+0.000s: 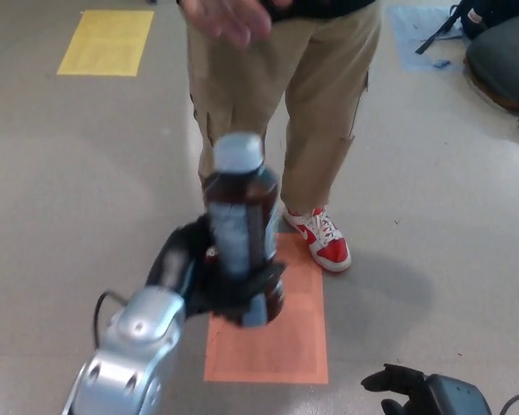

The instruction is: The robot recieved a bottle of protein shake from a person using its left hand and then shake the protein up and down 2 two times and hand it back to the person

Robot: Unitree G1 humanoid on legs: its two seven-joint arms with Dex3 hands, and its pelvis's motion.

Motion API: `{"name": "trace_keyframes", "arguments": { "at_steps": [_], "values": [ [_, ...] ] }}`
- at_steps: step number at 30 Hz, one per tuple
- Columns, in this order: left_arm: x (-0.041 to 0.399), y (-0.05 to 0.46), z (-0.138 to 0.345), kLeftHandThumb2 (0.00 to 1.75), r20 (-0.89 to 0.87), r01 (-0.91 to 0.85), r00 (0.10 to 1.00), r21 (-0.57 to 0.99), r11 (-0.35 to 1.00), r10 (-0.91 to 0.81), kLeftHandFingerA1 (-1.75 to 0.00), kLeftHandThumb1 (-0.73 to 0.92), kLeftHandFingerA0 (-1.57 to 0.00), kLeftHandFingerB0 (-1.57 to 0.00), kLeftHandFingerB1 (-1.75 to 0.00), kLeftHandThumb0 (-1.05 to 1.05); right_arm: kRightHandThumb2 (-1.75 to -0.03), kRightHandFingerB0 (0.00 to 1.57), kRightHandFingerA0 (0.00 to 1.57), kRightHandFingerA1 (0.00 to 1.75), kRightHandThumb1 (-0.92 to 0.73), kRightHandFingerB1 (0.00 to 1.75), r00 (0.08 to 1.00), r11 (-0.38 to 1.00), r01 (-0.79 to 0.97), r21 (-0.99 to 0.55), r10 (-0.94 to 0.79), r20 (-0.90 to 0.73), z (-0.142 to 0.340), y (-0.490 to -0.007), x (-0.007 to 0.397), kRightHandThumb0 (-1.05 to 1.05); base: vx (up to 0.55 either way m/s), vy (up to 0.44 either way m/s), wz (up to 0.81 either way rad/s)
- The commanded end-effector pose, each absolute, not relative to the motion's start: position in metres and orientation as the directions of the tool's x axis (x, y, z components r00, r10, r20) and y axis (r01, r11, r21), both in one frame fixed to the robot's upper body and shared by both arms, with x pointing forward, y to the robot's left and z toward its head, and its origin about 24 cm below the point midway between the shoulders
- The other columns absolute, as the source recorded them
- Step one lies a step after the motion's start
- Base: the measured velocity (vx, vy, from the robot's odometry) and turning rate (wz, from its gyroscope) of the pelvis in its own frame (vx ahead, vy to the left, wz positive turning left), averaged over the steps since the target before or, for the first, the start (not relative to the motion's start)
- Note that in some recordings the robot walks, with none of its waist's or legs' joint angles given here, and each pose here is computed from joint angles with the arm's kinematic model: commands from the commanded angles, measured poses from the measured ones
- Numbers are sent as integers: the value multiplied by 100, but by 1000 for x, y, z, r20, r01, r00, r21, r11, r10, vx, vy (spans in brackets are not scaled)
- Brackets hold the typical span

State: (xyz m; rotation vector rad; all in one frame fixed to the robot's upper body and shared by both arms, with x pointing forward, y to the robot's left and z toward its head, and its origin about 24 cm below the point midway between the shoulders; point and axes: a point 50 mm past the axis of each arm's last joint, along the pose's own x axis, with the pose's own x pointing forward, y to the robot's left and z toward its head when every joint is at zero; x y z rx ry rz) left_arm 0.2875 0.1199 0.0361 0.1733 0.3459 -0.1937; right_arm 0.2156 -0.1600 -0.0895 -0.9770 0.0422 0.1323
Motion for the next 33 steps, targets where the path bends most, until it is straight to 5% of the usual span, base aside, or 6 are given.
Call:
{"name": "trace_keyframes", "arguments": {
  "at_steps": [1,19,24,27,30,33],
  "values": [
    [267,172,9,66,-239,112,970,268,957,-46,-130,86,-91,-68,-103,-16,-63,83,89,50,-76,50,977,763,-70,-642,-76,-197,-96,-174,204,-17,0,0,0],
    [235,212,-45,68,-429,144,903,242,960,-27,-131,84,-99,-71,-102,-13,-62,85,89,53,-75,52,927,808,25,-588,-238,-288,-101,-199,201,-15,0,0,0],
    [282,207,49,67,-166,32,986,41,999,-24,-134,85,-89,-60,-103,-19,-65,85,90,54,-73,54,930,820,30,-571,-232,-284,-102,-202,194,-12,0,0,2],
    [300,209,148,68,187,44,982,-50,998,-34,-157,92,-73,-60,-112,-7,-62,85,91,53,-75,52,928,825,31,-565,-233,-289,-102,-200,195,-15,0,0,0],
    [297,206,122,71,144,81,987,-64,995,-72,-137,87,-87,-70,-101,-7,-64,86,92,55,-74,53,928,826,36,-562,-237,-288,-102,-200,196,-15,0,0,0],
    [255,207,-18,69,-366,114,926,47,992,-89,-143,81,-95,-74,-101,-16,-64,86,91,53,-74,52,926,824,20,-566,-228,-299,-104,-198,192,-16,0,0,-2]
  ]
}}
